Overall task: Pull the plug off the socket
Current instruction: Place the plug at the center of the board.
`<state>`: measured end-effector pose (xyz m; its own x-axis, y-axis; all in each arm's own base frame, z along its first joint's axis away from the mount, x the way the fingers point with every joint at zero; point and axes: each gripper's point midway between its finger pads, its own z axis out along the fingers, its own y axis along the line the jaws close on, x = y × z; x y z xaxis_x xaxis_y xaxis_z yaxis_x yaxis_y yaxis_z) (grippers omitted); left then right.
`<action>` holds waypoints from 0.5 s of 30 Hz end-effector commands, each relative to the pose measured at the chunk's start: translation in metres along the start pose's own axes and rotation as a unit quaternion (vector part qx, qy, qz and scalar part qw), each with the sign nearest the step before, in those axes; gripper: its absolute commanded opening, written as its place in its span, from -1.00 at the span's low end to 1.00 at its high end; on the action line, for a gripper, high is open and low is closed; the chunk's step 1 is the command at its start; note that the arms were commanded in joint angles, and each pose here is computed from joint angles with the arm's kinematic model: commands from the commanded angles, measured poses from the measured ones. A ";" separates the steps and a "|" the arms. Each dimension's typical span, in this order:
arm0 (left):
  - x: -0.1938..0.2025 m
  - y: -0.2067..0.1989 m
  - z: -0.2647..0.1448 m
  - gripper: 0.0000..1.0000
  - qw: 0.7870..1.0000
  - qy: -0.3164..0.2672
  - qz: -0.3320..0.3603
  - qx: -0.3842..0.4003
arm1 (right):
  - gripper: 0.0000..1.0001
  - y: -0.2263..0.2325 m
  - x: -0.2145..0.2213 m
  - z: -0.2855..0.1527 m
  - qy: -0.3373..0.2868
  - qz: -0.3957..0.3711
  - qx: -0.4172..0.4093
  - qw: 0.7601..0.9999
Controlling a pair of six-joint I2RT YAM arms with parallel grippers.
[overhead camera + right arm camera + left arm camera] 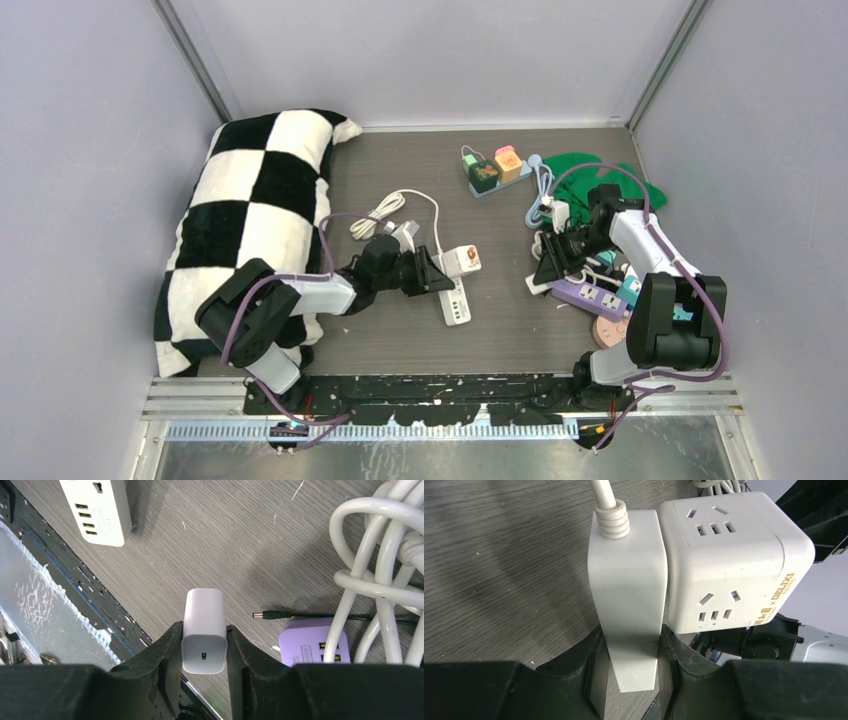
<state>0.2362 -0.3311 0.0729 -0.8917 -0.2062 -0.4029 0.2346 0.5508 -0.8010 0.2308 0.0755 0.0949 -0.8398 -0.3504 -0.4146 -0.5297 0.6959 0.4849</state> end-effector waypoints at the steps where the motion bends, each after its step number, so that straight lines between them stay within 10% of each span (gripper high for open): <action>1: -0.018 -0.005 -0.007 -0.99 0.998 -0.021 0.052 -0.008 | -0.98 0.005 -0.006 -0.002 -0.012 -0.005 -0.013 1.000; 15: -0.055 -0.035 -0.030 -0.99 0.996 -0.058 0.050 0.036 | -0.99 0.023 -0.021 0.002 -0.043 0.016 -0.073 0.996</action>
<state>0.2461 -0.3084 0.0787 -0.8796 -0.2094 -0.4271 0.2329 0.5933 -0.7705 0.2306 0.0891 0.1000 -0.8499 -0.3090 -0.4269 -0.5165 0.6488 0.5588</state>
